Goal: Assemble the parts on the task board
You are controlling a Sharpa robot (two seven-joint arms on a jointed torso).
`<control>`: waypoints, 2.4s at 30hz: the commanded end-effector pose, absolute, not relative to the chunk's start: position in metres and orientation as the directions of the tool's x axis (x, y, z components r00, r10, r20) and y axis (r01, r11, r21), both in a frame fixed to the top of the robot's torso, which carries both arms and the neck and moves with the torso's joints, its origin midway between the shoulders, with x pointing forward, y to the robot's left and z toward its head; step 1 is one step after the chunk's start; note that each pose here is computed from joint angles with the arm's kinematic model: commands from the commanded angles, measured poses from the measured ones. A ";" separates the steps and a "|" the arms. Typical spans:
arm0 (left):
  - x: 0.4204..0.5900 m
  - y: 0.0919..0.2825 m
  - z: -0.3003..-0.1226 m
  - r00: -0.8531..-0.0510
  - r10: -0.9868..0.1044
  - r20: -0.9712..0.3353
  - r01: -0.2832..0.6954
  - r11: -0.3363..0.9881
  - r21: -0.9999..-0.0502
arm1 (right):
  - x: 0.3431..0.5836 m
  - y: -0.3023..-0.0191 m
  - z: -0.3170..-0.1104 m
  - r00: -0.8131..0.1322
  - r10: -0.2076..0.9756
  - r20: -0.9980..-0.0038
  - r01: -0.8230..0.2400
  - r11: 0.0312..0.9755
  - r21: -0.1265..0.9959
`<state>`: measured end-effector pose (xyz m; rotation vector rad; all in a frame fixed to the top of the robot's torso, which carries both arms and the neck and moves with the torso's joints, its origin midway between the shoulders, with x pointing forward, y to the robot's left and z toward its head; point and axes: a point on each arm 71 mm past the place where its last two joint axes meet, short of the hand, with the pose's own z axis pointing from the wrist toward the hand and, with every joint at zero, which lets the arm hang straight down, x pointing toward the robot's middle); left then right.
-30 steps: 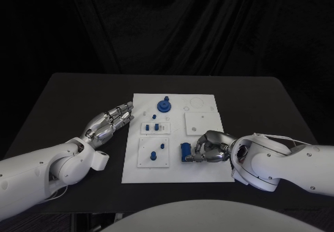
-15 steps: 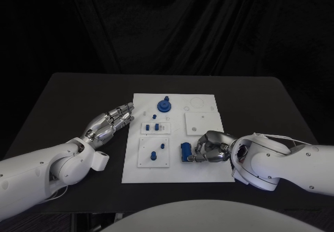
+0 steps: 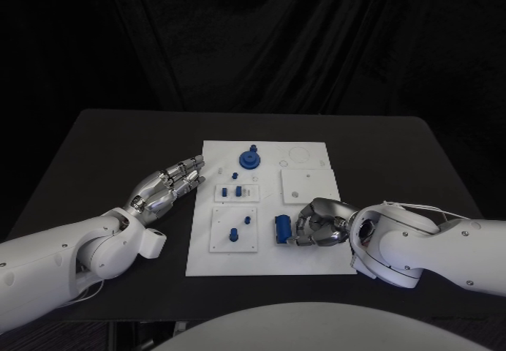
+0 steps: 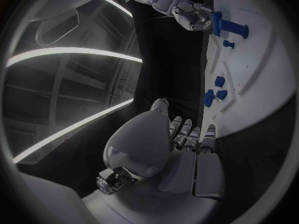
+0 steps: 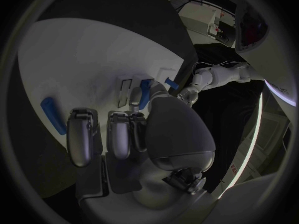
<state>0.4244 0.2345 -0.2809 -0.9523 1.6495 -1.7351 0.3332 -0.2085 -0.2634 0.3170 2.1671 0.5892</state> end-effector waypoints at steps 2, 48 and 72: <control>0.423 0.233 -0.280 -0.601 -0.789 0.130 -0.075 -0.106 -0.992 | 0.333 -0.208 -0.266 -0.633 0.389 -0.669 0.009 0.868 0.497; 0.423 0.230 -0.281 -0.600 -0.790 0.129 -0.071 -0.107 -0.992 | 0.346 -0.287 -0.220 -0.433 0.260 -0.863 0.072 0.964 0.255; 0.424 0.231 -0.281 -0.599 -0.791 0.127 -0.074 -0.104 -0.992 | 0.337 -0.291 -0.242 -0.476 0.134 -0.869 0.045 0.991 0.128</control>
